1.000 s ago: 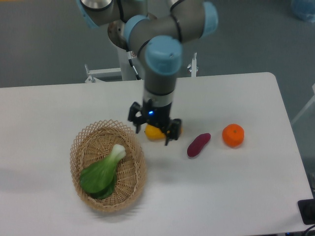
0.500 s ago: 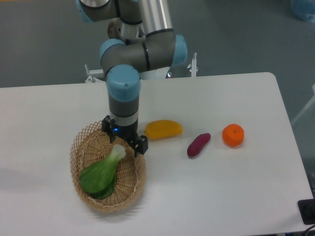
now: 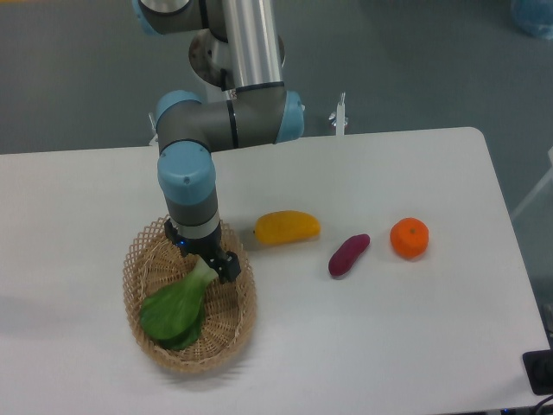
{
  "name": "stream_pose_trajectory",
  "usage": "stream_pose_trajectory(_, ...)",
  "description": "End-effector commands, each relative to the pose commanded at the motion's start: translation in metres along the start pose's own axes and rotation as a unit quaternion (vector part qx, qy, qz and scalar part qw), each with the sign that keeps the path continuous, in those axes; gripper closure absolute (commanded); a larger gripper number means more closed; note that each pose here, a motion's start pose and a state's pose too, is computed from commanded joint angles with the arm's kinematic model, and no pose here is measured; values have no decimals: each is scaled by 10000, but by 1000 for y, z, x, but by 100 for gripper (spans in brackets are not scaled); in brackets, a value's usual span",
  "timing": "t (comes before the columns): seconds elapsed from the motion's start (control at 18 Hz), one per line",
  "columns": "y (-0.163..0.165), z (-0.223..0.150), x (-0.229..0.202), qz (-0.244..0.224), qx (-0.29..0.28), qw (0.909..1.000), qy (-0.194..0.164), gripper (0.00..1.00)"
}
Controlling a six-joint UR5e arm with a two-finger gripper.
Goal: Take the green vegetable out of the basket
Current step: 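Lower the gripper onto the bok choy stem in the basket, then close the gripper on the bok choy stem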
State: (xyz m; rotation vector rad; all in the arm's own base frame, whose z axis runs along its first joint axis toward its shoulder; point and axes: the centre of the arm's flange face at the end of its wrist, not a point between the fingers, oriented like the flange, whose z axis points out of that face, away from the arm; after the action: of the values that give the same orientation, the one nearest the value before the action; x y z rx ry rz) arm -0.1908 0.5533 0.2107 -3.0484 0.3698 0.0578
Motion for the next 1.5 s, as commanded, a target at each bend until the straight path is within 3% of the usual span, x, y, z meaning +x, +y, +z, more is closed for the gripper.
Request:
stream_pose_trajectory(0.28, -2, 4, 4, -30, 12, 10000, -9, 0)
stream_pose_trajectory(0.33, -2, 3, 4, -99, 29, 9999, -25, 11)
stream_pose_trajectory(0.44, -3, 1, 2, -160, 50, 9998, -47, 48)
stream_pose_trajectory(0.56, -4, -1, 1, -160, 67, 9998, -63, 68)
stream_pose_trajectory(0.83, -6, -5, -1, -121, 110, 9998, -96, 78)
stream_pose_trajectory(1.06, -7, -12, -4, -96, 162, 9997, -141, 81)
stream_pose_trajectory(1.33, 4, -66, -36, -125, 418, 9980, -464, 81)
stream_pose_trajectory(1.5, 23, -81, -54, 104, 309, 9986, -422, 81)
